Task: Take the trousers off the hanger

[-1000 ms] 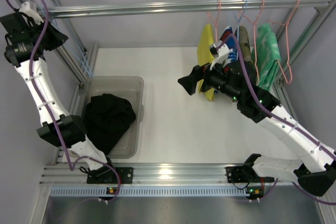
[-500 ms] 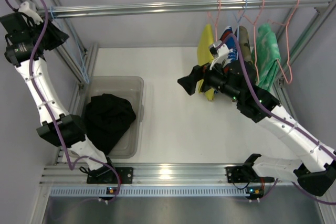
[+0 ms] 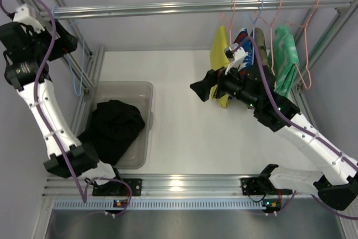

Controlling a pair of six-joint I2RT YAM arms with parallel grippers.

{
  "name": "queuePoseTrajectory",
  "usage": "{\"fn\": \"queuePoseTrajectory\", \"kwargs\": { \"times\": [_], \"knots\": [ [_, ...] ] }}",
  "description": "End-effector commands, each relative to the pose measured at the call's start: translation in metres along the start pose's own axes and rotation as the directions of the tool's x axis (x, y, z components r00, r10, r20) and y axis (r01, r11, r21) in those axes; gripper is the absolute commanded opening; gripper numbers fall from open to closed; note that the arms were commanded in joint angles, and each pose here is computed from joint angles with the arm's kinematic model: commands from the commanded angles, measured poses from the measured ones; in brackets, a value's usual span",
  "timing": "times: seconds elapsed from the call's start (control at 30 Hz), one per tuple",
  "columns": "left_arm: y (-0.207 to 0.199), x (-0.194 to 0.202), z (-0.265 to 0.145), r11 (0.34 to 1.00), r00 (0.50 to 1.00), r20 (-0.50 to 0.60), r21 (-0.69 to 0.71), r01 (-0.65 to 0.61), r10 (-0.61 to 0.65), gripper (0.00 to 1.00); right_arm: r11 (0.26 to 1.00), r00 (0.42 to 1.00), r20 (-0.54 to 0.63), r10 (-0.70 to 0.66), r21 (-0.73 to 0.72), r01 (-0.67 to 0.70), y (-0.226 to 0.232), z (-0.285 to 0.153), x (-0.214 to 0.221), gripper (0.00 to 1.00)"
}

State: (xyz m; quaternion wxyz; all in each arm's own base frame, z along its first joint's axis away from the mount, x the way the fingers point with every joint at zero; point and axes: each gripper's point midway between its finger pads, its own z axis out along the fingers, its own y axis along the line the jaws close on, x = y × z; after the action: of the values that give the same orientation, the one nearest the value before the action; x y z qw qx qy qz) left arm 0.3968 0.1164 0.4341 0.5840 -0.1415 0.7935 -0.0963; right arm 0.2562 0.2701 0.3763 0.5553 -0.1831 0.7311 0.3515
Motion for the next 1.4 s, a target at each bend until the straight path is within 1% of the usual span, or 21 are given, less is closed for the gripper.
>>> {"fn": "queuePoseTrajectory", "kwargs": {
  "times": [0.0, 0.17, 0.2, 0.27, 0.37, 0.5, 0.53, 0.67, 0.77, 0.8, 0.87, 0.9, 0.97, 1.0, 1.07, 1.13, 1.2, 1.23, 1.27, 1.3, 1.37],
  "knots": [
    [-0.028, -0.040, -0.071, 0.986, 0.962, 0.216, -0.049, -0.161, 0.168, 0.99, 1.000, 0.998, 0.064, -0.005, 0.025, 0.004, -0.005, -0.017, -0.018, 1.00],
    [-0.023, -0.012, -0.103, 0.966, 0.940, 0.233, -0.130, -0.225, 0.250, 0.99, 0.998, 0.993, 0.112, -0.044, 0.047, 0.039, -0.009, -0.036, -0.028, 0.99],
    [-0.036, -0.014, -0.123, 0.957, 0.916, 0.282, -0.123, -0.262, 0.286, 0.99, 0.998, 0.991, 0.125, -0.048, 0.050, 0.042, -0.009, -0.042, -0.032, 1.00],
    [-0.048, 0.001, -0.139, 0.935, 0.888, 0.294, -0.092, -0.341, 0.353, 0.99, 0.995, 0.988, 0.144, -0.059, 0.084, 0.048, -0.015, -0.050, -0.037, 1.00],
    [-0.088, 0.037, -0.156, 0.852, 0.839, 0.288, 0.117, -0.510, 0.462, 0.99, 0.991, 0.979, 0.190, -0.073, 0.125, 0.050, -0.022, -0.070, -0.048, 0.99],
    [-0.119, 0.077, -0.165, 0.757, 0.834, 0.267, 0.353, -0.551, 0.483, 0.99, 0.984, 0.977, 0.210, -0.032, 0.180, -0.007, -0.043, -0.091, -0.051, 0.99],
    [-0.120, 0.085, -0.164, 0.758, 0.854, 0.235, 0.392, -0.521, 0.465, 0.99, 0.974, 0.971, 0.237, -0.028, 0.225, -0.027, -0.056, -0.100, -0.057, 0.99],
    [-0.127, 0.095, -0.147, 0.747, 0.904, 0.169, 0.516, -0.420, 0.392, 0.99, 0.972, 0.967, 0.254, 0.005, 0.226, -0.064, -0.064, -0.111, -0.056, 0.99],
    [-0.156, 0.113, -0.131, 0.706, 0.926, 0.088, 0.621, -0.339, 0.367, 0.99, 0.969, 0.965, 0.260, 0.018, 0.235, -0.081, -0.070, -0.114, -0.056, 0.99],
    [-0.183, 0.130, -0.127, 0.663, 0.908, 0.068, 0.660, -0.353, 0.414, 0.99, 0.971, 0.967, 0.253, 0.019, 0.227, -0.078, -0.070, -0.112, -0.055, 0.99],
    [-0.212, 0.155, -0.118, 0.650, 0.909, 0.002, 0.698, -0.300, 0.417, 0.99, 0.972, 0.966, 0.257, 0.018, 0.223, -0.077, -0.071, -0.110, -0.057, 0.99],
    [-0.237, 0.162, -0.119, 0.611, 0.907, 0.022, 0.732, -0.301, 0.420, 0.99, 0.974, 0.968, 0.248, 0.022, 0.213, -0.077, -0.070, -0.108, -0.056, 0.99],
    [-0.256, 0.182, -0.109, 0.630, 0.936, -0.076, 0.757, -0.171, 0.344, 0.99, 0.973, 0.970, 0.243, 0.020, 0.219, -0.075, -0.073, -0.107, -0.056, 0.99],
    [-0.279, 0.177, -0.111, 0.606, 0.959, -0.064, 0.786, -0.122, 0.276, 0.99, 0.972, 0.970, 0.241, 0.014, 0.223, -0.070, -0.074, -0.106, -0.056, 1.00],
    [-0.296, 0.192, -0.105, 0.599, 0.968, -0.093, 0.798, -0.068, 0.233, 0.97, 0.970, 0.971, 0.239, -0.001, 0.237, -0.058, -0.076, -0.109, -0.058, 0.99],
    [-0.332, 0.183, -0.122, 0.501, 0.988, -0.026, 0.864, -0.055, 0.154, 0.97, 0.966, 0.972, 0.234, -0.023, 0.255, -0.039, -0.079, -0.112, -0.059, 1.00],
    [-0.356, 0.191, -0.133, 0.447, 0.996, -0.035, 0.895, -0.007, 0.086, 0.97, 0.965, 0.974, 0.221, -0.038, 0.263, -0.022, -0.079, -0.115, -0.058, 0.99],
    [-0.373, 0.188, -0.121, 0.451, 0.999, -0.016, 0.893, -0.007, 0.048, 0.97, 0.962, 0.974, 0.220, -0.056, 0.274, -0.007, -0.081, -0.118, -0.059, 0.99],
    [-0.394, 0.178, -0.132, 0.408, 0.999, -0.024, 0.913, 0.007, 0.035, 0.96, 0.958, 0.972, 0.225, -0.063, 0.287, -0.005, -0.083, -0.121, -0.059, 0.99],
    [-0.407, 0.178, -0.130, 0.398, 0.996, -0.085, 0.915, 0.070, 0.020, 0.94, 0.951, 0.973, 0.220, -0.068, 0.309, -0.004, -0.088, -0.124, -0.058, 0.99],
    [-0.432, 0.188, -0.110, 0.371, 0.989, -0.148, 0.918, 0.136, 0.003, 0.92, 0.940, 0.973, 0.215, -0.086, 0.341, 0.008, -0.093, -0.128, -0.058, 0.99]
  ]
}}
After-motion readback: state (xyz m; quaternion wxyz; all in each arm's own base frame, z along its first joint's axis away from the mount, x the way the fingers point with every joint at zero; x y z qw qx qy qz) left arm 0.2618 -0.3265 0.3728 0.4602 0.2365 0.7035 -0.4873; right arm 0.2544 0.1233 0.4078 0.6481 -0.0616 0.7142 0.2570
